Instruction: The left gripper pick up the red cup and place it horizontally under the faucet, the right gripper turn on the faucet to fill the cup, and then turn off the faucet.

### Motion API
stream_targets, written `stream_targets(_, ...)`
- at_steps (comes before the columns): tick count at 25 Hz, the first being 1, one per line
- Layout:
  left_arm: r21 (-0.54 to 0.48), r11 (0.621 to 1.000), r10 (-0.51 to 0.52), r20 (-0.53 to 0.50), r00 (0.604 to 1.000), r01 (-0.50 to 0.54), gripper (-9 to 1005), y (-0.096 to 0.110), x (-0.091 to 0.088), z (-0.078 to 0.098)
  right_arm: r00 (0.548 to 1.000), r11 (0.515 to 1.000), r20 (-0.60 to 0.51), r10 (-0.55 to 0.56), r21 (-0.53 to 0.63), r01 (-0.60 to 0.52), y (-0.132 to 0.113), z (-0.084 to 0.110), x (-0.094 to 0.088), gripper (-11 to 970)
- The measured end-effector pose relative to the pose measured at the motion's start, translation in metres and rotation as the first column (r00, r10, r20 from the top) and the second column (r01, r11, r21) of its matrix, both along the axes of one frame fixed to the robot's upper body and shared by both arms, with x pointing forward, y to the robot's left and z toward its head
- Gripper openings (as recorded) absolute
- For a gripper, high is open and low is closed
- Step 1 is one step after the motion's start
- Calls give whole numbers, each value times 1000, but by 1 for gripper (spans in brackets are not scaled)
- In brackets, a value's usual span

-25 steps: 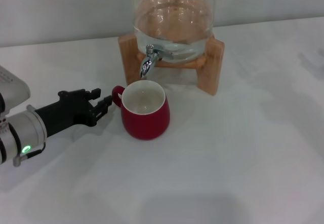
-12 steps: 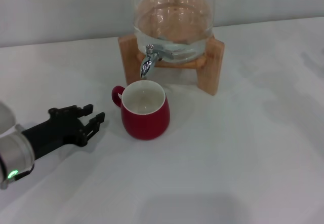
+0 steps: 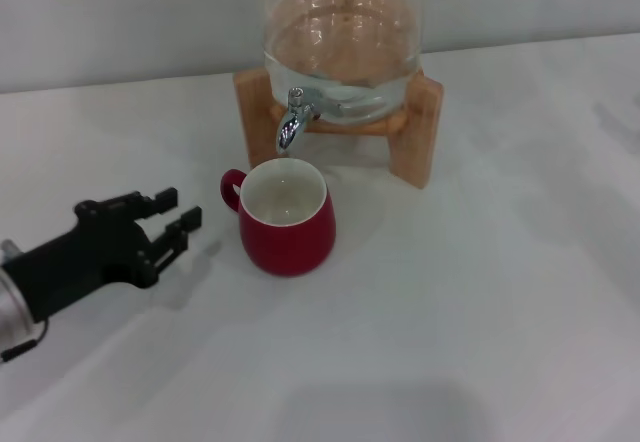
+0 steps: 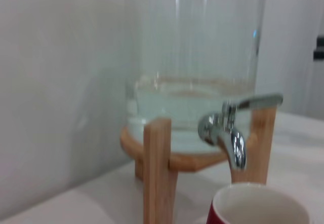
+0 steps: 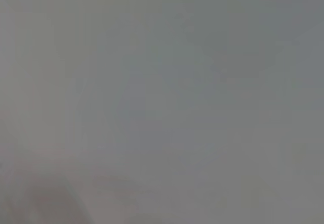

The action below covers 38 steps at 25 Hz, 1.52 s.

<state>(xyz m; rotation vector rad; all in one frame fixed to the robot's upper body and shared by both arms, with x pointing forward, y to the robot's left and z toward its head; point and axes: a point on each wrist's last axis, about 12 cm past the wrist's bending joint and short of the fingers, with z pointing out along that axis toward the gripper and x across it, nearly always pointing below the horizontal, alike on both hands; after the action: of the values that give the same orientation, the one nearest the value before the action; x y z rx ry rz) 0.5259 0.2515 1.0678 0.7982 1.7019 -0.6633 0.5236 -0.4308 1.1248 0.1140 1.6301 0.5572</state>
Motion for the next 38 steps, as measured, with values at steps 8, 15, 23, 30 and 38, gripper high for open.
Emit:
stream_targets(8,-138,982,135,16,991,-131,369,30,-8,19,997,997,8,73,-11,-73,5,2,-4,782)
stream_targets(15,-240,946,221,-23,975,-220,457,61,-16,20,973,970,22,230,-81,-228,21,12,-7,782)
stream_targets(23,-338,887,300,-96,949,-315,786,89,-29,17,901,899,31,433,-79,-430,50,18,-14,782)
stream_targets(30,-359,867,331,-101,938,-345,877,97,-31,19,798,789,-71,598,-125,-602,106,25,5,782)
stream_targets(38,-368,832,389,-147,910,-415,877,106,-28,20,761,733,-132,635,-207,-648,161,40,11,782)
